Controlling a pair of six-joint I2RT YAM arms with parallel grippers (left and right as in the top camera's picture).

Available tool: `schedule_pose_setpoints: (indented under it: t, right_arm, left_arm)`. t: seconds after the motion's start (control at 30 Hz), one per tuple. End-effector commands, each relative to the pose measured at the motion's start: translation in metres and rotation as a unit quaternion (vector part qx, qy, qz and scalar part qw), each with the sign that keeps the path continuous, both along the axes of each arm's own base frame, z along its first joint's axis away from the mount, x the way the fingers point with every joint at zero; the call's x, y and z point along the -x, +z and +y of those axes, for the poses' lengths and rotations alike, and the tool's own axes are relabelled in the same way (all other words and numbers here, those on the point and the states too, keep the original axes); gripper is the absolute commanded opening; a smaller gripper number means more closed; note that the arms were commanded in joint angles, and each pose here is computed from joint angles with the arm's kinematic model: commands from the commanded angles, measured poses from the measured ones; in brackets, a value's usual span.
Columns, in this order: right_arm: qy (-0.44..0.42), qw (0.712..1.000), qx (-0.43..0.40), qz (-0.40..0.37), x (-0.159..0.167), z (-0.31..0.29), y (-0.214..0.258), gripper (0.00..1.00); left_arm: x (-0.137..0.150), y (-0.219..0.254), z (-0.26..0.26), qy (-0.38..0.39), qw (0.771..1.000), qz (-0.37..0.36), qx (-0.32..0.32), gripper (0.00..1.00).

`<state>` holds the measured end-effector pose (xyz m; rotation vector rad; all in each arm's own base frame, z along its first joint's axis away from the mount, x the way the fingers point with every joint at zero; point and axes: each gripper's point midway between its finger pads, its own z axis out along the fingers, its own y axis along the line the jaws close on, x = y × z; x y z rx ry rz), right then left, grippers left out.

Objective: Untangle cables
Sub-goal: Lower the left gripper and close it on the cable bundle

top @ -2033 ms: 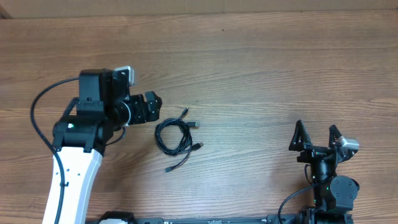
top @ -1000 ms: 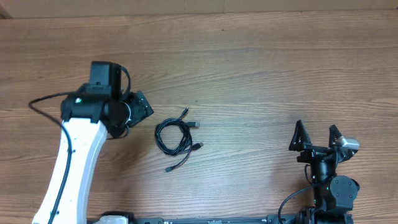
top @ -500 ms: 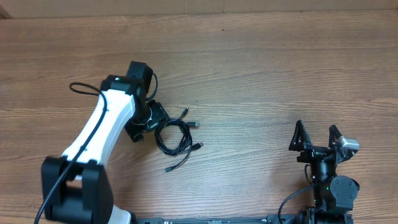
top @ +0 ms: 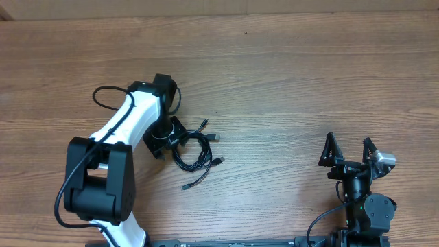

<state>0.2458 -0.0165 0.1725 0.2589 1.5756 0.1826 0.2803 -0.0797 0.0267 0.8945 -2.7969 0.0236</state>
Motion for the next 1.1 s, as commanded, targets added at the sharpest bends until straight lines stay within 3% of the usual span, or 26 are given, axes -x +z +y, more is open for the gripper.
schedule_pose_setpoints:
  t: [0.0,0.27,0.4,0.5,0.7,0.77,0.9,1.07]
  right_arm:
    - [-0.001,1.0,0.0,0.0,0.0,0.0,-0.003,1.0]
    - [-0.001,1.0,0.0,0.0,0.0,0.0,-0.003,1.0]
    - [-0.001,1.0,0.0,0.0,0.0,0.0,-0.003,1.0]
    - [-0.001,1.0,0.0,0.0,0.0,0.0,-0.003,1.0]
    - [-0.001,1.0,0.0,0.0,0.0,0.0,-0.003,1.0]
    - [-0.001,1.0,0.0,0.0,0.0,0.0,-0.003,1.0]
    - [-0.001,1.0,0.0,0.0,0.0,0.0,-0.003,1.0]
    - [-0.001,1.0,0.0,0.0,0.0,0.0,-0.003,1.0]
  left_arm:
    - [-0.003,-0.006,-0.007,-0.004,1.0,-0.005,-0.006,0.62]
    - [0.003,-0.019,-0.015,-0.021,1.0,-0.011,-0.012,0.58]
    - [0.008,-0.024,-0.003,-0.027,0.998,-0.009,-0.049,0.55]
    - [0.01,-0.027,-0.001,-0.029,0.998,-0.011,-0.055,0.45]
    - [0.013,-0.031,-0.002,-0.003,0.999,-0.006,-0.052,0.13]
    - [0.013,-0.031,-0.004,0.018,0.999,-0.004,-0.05,0.05]
    - [0.017,-0.03,-0.016,0.074,0.997,0.011,-0.026,0.04]
    - [0.028,-0.019,-0.061,0.204,0.973,0.08,0.073,0.04]
